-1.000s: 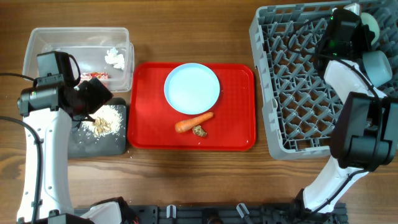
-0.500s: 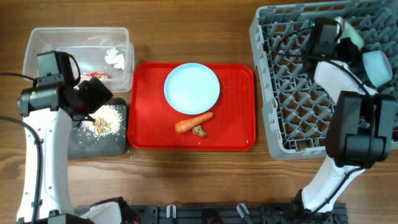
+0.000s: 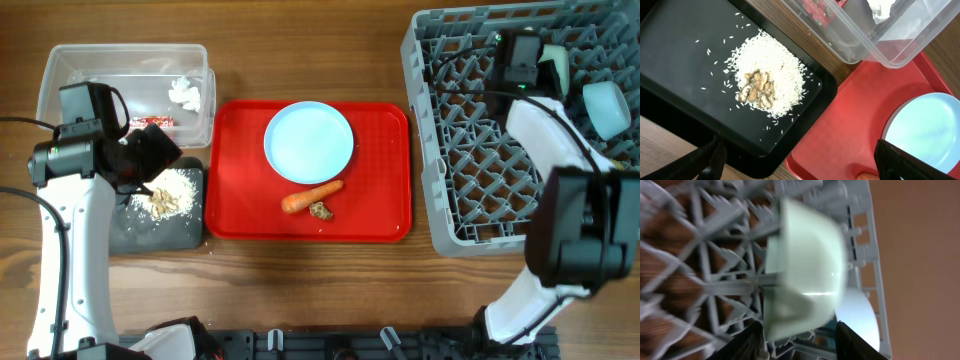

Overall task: Sort waste into correct bins and load items into the dishwasher rack
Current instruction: 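Reach the right gripper to the light-blue plate rim and grasp it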

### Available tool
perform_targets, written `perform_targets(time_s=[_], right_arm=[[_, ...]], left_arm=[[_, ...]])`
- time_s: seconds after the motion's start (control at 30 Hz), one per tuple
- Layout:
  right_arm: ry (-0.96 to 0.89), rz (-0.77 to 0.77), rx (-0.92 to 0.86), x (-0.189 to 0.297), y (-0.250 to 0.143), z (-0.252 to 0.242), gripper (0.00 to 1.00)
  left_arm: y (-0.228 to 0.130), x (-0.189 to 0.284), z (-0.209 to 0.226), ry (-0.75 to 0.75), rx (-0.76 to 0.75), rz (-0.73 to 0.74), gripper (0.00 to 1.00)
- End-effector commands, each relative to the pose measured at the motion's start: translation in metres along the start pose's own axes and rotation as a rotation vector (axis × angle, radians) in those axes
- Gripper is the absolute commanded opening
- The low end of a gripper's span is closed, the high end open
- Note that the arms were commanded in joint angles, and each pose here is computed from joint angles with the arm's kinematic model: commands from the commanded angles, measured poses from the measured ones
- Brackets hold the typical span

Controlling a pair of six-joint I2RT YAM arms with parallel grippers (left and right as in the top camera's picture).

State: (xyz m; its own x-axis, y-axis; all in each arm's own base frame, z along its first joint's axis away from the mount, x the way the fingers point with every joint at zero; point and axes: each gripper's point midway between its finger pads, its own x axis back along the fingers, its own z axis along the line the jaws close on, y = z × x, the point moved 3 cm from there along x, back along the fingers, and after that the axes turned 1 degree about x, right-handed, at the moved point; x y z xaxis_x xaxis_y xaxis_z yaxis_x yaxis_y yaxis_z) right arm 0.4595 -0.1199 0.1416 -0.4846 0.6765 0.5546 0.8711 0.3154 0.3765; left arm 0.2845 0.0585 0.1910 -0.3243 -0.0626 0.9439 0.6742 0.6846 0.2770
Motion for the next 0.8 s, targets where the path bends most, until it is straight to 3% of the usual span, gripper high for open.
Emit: perform_targets(time_s=[0.0, 0.13, 0.27, 0.43, 0.6, 0.77], right_arm=[[0.163, -0.142, -0.103, 0.037, 0.021, -0.007, 0.53], [0.341, -0.225, -0.142, 0.074, 0.028, -0.004, 0.67], [0.719, -0.378, -0.181, 0.143, 0.044, 0.025, 0.68], [1.029, -0.360, -0.230, 0.201, 0.049, 0.074, 0.68], [1.151, -0.286, -0.187, 0.241, 0.047, 0.133, 0.68], [1.173, -0.163, -0.164, 0.250, 0.037, 0.188, 0.64]], left_arm=[[0.002, 0.006, -0.002, -0.023, 0.014, -0.013, 0.96], [0.001, 0.006, -0.004, -0.035, 0.014, -0.006, 0.98], [0.001, 0.006, -0.004, -0.035, 0.014, -0.006, 1.00], [0.001, 0.006, -0.004, -0.035, 0.013, -0.005, 1.00], [0.001, 0.006, -0.004, -0.035, 0.013, -0.006, 1.00], [0.001, 0.006, -0.004, -0.035, 0.013, -0.006, 1.00]])
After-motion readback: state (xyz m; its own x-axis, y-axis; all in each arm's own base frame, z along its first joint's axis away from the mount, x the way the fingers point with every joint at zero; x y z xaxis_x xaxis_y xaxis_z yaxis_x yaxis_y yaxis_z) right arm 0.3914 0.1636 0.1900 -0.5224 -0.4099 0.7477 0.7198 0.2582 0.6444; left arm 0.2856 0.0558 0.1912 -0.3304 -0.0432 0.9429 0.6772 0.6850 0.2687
